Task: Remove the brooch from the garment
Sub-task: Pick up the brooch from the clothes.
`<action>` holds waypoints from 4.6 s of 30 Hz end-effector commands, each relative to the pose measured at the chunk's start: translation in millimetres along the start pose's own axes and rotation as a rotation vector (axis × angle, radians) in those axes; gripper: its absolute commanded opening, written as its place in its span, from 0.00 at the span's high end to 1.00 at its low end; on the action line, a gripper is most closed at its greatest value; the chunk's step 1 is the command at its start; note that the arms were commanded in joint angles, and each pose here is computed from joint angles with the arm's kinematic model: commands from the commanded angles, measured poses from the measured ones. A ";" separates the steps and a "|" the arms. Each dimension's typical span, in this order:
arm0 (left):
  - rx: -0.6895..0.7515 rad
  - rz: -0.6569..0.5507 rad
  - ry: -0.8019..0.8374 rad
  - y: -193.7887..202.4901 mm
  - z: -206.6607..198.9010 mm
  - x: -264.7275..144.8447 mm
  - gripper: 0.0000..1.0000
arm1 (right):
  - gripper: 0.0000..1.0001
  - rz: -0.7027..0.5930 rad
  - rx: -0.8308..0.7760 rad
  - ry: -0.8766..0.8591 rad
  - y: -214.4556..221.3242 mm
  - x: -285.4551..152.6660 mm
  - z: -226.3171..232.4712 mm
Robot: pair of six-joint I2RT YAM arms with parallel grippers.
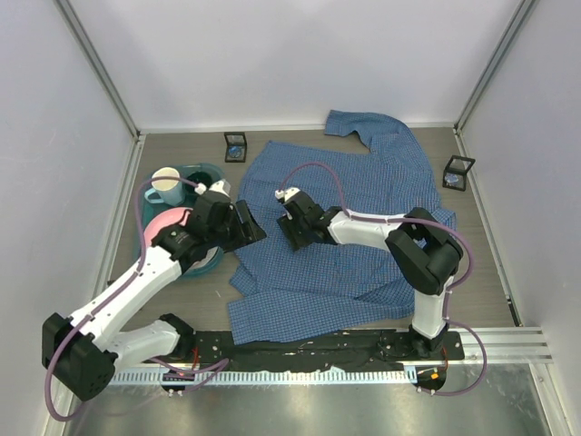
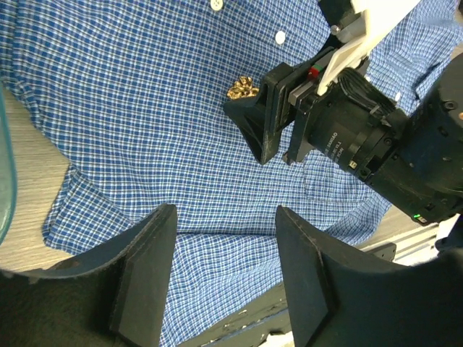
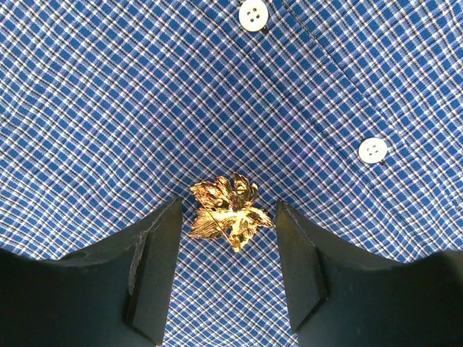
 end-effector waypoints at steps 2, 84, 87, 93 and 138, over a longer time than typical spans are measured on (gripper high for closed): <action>0.026 -0.130 0.010 -33.7 -9.4 -31.2 0.37 | 0.41 0.021 -0.007 0.041 5.1 8.6 -1.4; 0.694 -0.211 1.017 -26.1 -120.1 -108.7 0.50 | 0.75 0.042 0.563 -1.672 -63.7 -309.9 91.3; 0.694 -0.225 0.988 -30.7 -119.7 -105.4 0.48 | 0.75 0.041 0.565 -1.674 -62.3 -313.1 90.5; 0.671 -0.240 1.014 -35.0 -124.5 -105.5 0.46 | 0.76 0.043 0.548 -1.688 -61.2 -320.6 93.5; 0.646 -0.249 1.000 -18.6 -115.6 -126.9 1.00 | 0.41 -0.064 0.590 -1.685 -84.9 -334.3 76.1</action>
Point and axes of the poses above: each gripper's point midway between its finger pads, its own x axis out along the fingers, its own z axis along the line the jaws close on, y = z × x, the point moved 1 cm from there along -x, back along the fingers, and after that the axes turned 10 degrees about x, right-handed, at the moved point
